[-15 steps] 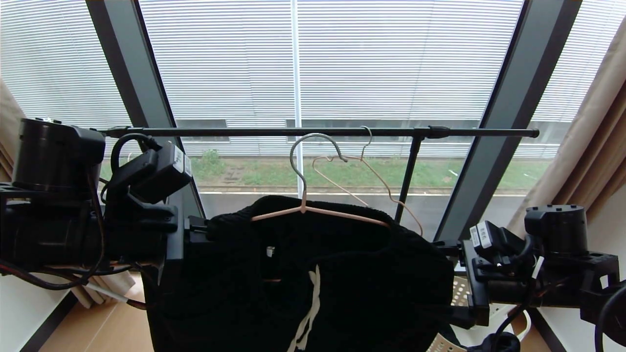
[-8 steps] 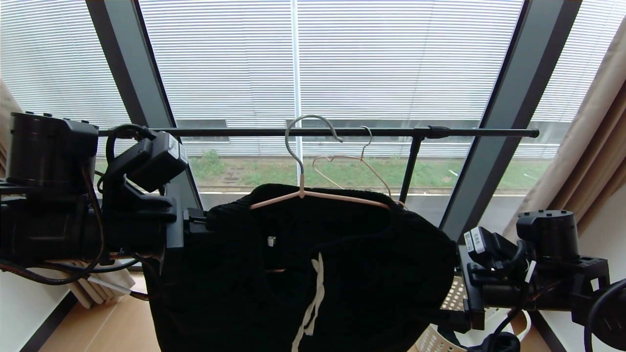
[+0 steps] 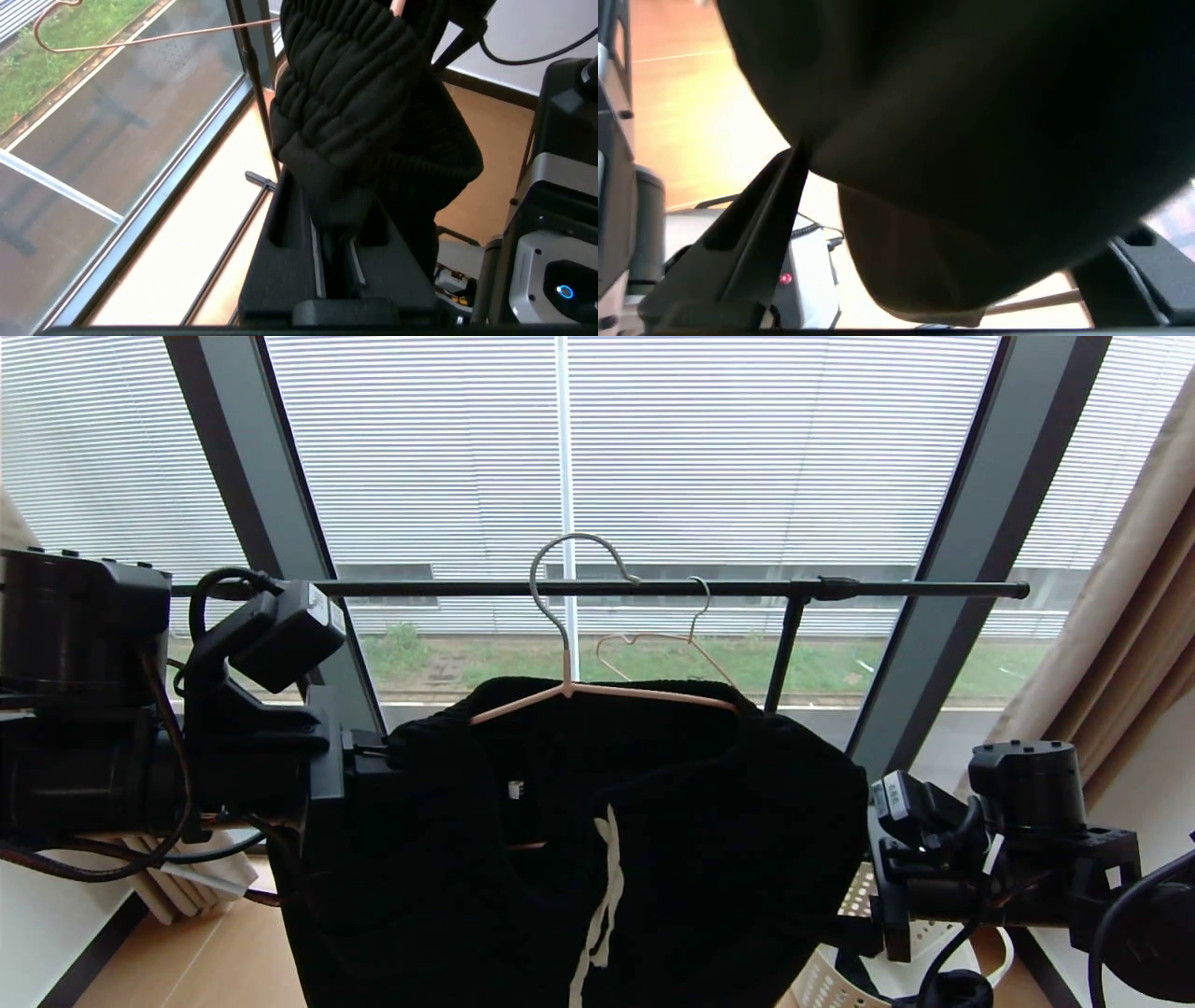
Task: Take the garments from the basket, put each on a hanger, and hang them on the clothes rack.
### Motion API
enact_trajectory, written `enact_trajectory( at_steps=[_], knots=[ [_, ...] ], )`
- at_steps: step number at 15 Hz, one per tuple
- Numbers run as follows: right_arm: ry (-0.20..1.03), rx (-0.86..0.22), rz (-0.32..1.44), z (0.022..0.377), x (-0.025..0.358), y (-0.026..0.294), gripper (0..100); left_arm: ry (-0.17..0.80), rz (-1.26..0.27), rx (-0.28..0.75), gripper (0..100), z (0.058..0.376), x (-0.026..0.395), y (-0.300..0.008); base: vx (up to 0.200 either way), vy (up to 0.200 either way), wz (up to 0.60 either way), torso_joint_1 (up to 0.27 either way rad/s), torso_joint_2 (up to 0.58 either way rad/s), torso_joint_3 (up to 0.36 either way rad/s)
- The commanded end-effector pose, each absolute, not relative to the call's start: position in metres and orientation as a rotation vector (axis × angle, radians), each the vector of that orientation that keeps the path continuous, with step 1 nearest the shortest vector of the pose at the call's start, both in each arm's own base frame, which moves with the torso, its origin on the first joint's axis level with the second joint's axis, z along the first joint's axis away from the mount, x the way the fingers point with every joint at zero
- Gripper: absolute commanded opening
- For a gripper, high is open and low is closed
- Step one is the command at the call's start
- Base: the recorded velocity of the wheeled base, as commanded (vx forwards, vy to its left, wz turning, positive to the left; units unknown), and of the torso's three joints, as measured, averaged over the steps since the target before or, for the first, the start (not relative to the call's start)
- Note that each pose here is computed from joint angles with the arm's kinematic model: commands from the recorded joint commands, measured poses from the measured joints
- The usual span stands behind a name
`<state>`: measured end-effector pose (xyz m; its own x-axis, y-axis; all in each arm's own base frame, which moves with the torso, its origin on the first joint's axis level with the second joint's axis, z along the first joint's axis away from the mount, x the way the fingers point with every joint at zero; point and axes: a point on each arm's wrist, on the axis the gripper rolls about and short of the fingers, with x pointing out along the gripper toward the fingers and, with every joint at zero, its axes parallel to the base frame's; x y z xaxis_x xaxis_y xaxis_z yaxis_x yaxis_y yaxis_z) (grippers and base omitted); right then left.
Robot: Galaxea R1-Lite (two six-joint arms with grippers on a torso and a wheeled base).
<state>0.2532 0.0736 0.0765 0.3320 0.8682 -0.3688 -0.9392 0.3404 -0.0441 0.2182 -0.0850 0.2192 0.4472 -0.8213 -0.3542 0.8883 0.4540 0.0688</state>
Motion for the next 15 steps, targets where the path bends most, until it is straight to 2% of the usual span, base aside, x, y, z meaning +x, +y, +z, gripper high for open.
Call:
enact_trajectory(
  at_steps=[1, 7, 15],
  knots=[
    [0.308, -0.267, 1.196, 0.072, 0.255, 0.073, 0, 0.281, -1.068, 0.252, 0, 0.222, 0.216, -0.084, 0.000, 0.000, 0.00, 0.000, 0.00, 0.000],
    [0.297, -0.265, 1.123, 0.076, 0.263, 0.055, 0, 0.268, -1.019, 0.241, 0, 0.227, 0.214, -0.072, 0.000, 0.000, 0.00, 0.000, 0.00, 0.000],
    [0.296, -0.262, 1.101, 0.076, 0.265, 0.050, 0, 0.257, -0.975, 0.236, 0, 0.230, 0.210, -0.061, 0.000, 0.000, 0.00, 0.000, 0.00, 0.000]
  ],
)
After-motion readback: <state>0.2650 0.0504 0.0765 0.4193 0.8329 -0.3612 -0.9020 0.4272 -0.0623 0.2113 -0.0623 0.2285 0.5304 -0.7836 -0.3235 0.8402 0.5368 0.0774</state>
